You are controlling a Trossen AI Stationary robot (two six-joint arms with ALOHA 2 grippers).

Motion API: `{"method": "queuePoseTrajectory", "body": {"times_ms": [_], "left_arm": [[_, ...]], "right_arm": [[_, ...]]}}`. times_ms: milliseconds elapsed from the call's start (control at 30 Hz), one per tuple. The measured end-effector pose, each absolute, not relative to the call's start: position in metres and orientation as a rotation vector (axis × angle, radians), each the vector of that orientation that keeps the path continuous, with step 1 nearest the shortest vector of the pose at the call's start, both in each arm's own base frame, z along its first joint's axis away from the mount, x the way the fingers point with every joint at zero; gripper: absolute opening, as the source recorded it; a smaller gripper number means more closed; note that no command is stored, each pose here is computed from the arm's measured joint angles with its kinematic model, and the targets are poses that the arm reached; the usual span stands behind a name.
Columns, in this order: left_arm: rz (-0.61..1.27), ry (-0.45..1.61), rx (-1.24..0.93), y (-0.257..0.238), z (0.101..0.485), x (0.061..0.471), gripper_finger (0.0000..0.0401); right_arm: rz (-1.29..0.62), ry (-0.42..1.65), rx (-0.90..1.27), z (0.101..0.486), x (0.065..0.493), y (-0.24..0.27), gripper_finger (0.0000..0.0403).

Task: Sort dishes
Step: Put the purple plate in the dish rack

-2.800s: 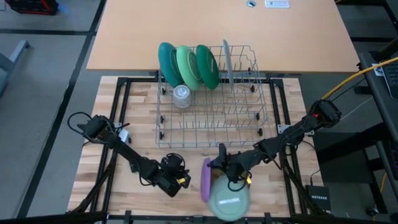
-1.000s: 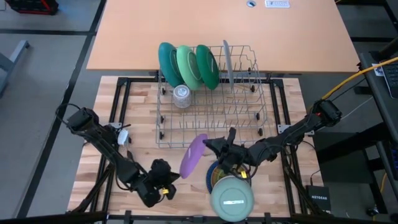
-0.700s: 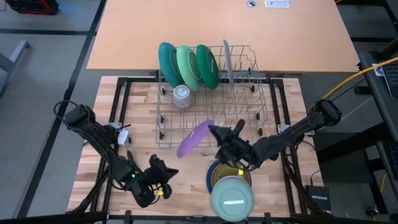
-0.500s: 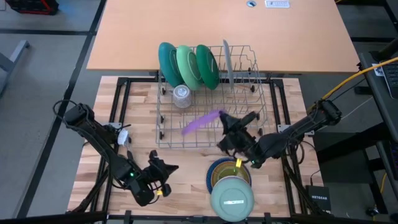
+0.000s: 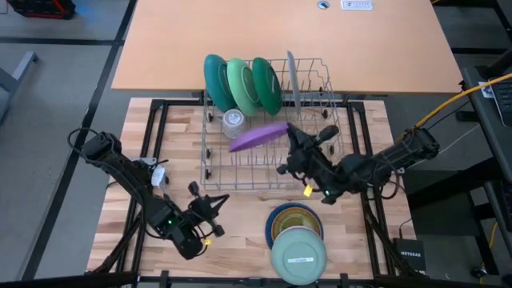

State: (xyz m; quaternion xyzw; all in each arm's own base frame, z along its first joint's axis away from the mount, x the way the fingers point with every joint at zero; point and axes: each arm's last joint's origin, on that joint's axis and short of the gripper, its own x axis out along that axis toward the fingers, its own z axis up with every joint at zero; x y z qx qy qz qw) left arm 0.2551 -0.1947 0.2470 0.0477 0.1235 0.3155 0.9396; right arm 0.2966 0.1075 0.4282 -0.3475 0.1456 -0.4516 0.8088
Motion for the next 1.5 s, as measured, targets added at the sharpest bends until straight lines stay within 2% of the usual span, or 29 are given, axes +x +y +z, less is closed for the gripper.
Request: {"method": "queuePoseTrajectory", "body": {"times_ms": [167, 300, 500, 833, 1067, 1167, 1300, 1500], "left_arm": [[0.676, 0.225, 0.108, -0.186, 0.255, 0.271, 0.0012], [0.703, 0.248, 0.211, -0.175, 0.26, 0.284, 0.0013], [0.738, 0.37, 0.507, -0.152, 0.264, 0.3, 0.0011], [0.661, 0.72, 1.158, -0.112, 0.263, 0.317, 0.0019], [0.644, 0.851, 1.374, -0.09, 0.268, 0.328, 0.0021], [0.691, 0.832, 1.349, -0.081, 0.275, 0.334, 0.0041], [0.758, 0.806, 1.332, -0.067, 0.287, 0.341, 0.0099], [0.76, 0.902, 1.468, -0.05, 0.294, 0.345, 0.0173]], "right_arm": [[-1.044, 0.319, -0.694, 0.427, 0.305, 0.085, 0.0006], [-1.166, 0.264, -0.502, 0.427, 0.31, 0.06, 0.0006], [-1.329, 0.272, -0.339, 0.425, 0.31, 0.041, 0.0006], [-1.335, 0.228, -0.285, 0.425, 0.31, 0.04, 0.0006], [-1.335, 0.224, -0.28, 0.425, 0.31, 0.041, 0.0006], [-1.337, 0.207, -0.259, 0.425, 0.31, 0.041, 0.0006], [-1.336, 0.209, -0.262, 0.425, 0.31, 0.041, 0.0006], [-1.338, 0.188, -0.236, 0.425, 0.31, 0.041, 0.0006]]}}
